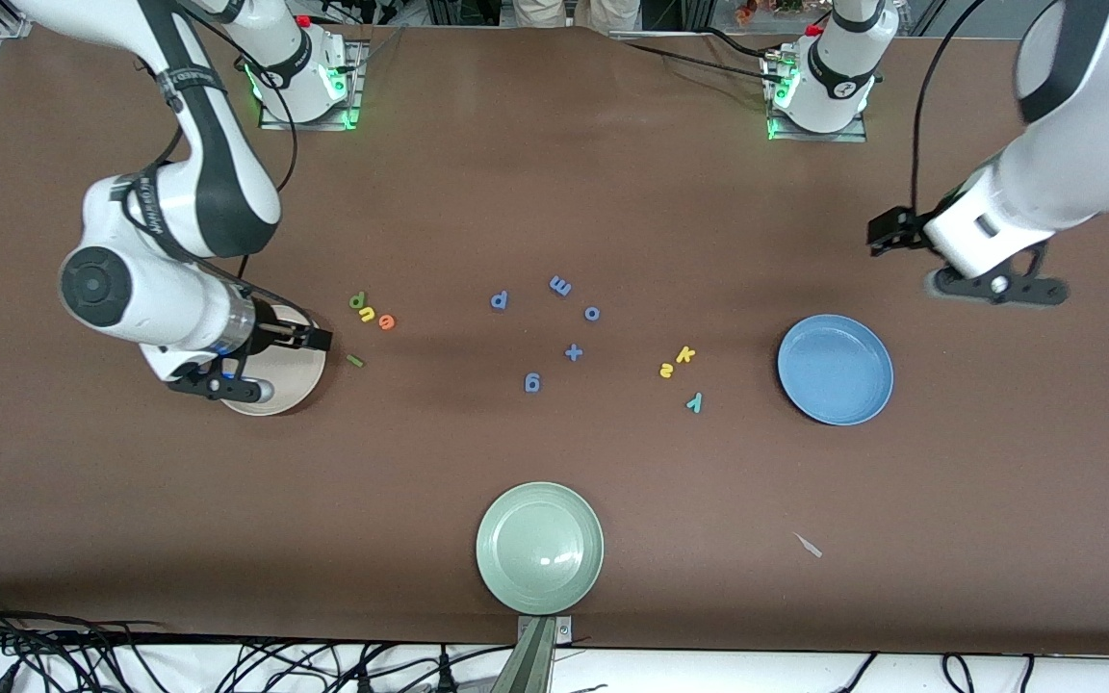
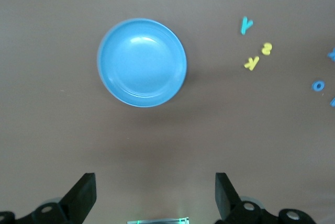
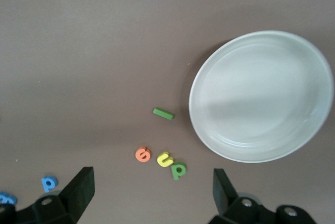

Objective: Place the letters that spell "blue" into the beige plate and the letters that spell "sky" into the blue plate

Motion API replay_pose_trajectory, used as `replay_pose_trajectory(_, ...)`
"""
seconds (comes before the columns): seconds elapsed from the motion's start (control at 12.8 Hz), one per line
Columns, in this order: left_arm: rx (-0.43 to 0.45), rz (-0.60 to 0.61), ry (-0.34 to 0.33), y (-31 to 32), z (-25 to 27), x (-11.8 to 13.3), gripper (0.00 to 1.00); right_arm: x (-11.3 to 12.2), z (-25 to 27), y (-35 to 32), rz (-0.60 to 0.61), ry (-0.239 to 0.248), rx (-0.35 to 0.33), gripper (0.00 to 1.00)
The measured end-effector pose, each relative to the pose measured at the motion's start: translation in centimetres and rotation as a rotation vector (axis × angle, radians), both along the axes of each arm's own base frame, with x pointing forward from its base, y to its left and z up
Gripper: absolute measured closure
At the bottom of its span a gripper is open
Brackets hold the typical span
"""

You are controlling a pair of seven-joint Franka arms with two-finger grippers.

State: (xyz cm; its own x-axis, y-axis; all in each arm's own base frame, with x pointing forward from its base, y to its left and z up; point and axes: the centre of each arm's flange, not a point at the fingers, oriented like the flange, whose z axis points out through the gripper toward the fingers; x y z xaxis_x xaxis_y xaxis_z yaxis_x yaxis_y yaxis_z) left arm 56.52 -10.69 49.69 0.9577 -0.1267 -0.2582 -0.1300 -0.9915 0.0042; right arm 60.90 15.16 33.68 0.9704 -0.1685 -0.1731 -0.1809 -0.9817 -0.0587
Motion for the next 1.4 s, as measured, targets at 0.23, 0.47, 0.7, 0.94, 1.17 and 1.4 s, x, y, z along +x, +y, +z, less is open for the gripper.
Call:
replay_pose_trajectory(0.23,-0.005,-0.06,0.088,-4.4,-8.4,1.7,0.0,-3.4,-4.0,1.5,-0.021,-0.024,0.0,0.0)
replay_pose_trajectory(0.47,-0.031,-0.103,0.063,-8.2,-16.0,3.5,0.0,-6.8,-8.4,1.3,-0.033,-0.042,-0.007,0.0)
replay_pose_trajectory(0.7,-0.072,-0.134,-0.031,-11.7,-21.9,4.8,0.0,-9.6,-11.7,0.5,-0.04,-0.05,-0.015,0.0)
replay_pose_trajectory(0.94,-0.117,-0.149,-0.139,-14.2,-26.8,5.8,0.0,-12.0,-13.2,0.6,-0.027,-0.032,-0.022,0.0)
replay_pose_trajectory(1.17,-0.15,-0.165,-0.223,-16.3,-29.2,6.1,0.0,-14.0,-13.1,0.6,-0.015,-0.037,-0.025,0.0)
replay_pose_trajectory(1.4,-0.149,-0.158,-0.227,-15.9,-31.6,6.1,0.0,-15.1,-13.9,0.2,-0.013,-0.064,-0.026,0.0)
